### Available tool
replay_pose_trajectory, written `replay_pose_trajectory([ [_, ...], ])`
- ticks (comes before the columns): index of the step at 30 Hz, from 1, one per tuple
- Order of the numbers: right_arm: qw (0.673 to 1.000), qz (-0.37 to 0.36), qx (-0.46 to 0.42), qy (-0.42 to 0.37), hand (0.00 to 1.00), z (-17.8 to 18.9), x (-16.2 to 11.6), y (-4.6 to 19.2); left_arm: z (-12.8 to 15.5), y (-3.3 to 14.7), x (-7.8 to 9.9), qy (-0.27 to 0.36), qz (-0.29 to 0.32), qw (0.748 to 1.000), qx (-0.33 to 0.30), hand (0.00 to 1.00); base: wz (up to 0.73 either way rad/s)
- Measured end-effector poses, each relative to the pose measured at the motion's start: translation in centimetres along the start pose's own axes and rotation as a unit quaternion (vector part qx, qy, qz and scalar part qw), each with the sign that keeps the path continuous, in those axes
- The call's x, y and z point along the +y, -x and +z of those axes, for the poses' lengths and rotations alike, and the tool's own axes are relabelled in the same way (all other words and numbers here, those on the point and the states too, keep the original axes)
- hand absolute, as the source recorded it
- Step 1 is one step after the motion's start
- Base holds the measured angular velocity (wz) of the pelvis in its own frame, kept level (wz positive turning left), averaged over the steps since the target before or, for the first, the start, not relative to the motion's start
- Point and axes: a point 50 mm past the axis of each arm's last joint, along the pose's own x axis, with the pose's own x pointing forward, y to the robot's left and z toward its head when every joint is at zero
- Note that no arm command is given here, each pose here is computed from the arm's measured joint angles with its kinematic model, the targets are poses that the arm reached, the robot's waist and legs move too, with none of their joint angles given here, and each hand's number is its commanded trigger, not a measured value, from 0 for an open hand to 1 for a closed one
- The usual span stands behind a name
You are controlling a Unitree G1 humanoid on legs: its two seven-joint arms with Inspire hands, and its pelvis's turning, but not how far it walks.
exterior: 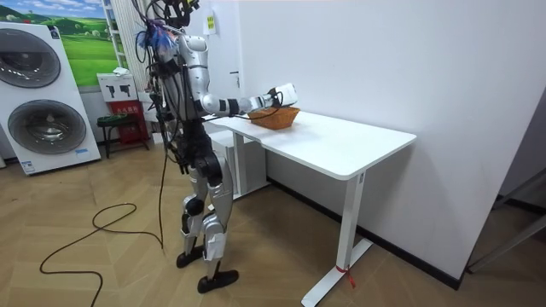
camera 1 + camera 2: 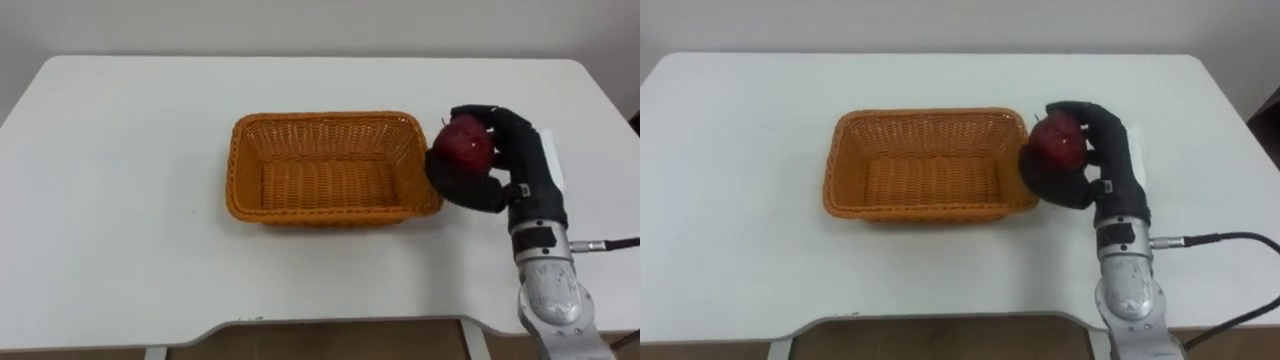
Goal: Pick and place apple
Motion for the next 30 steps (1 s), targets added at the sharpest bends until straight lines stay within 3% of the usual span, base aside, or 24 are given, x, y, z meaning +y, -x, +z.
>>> replay_pose_trajectory([
  [5, 0.999, 0.045, 0.0, -0.011, 1.0, 0.2, 1.5, 0.2, 0.2, -0.1, -0.2, -0.012, -0.003, 1.0, 0.001, 0.0, 0.04],
  [7, 0.998, 0.063, 0.001, -0.015, 0.0, 0.2, 2.0, 0.4, 0.3, -0.1, -0.4, -0.017, -0.006, 1.0, 0.002, 0.0, 0.0],
  [15, 0.994, 0.109, 0.002, -0.017, 0.0, 0.2, 2.9, 0.6, 1.3, -0.3, -0.5, -0.018, -0.008, 1.0, -0.009, 0.0, 0.0],
  [30, 0.992, 0.123, 0.017, -0.013, 0.0, -0.5, 3.2, 0.8, 1.6, -0.4, -0.6, -0.016, -0.004, 1.0, -0.014, 0.0, 0.02],
])
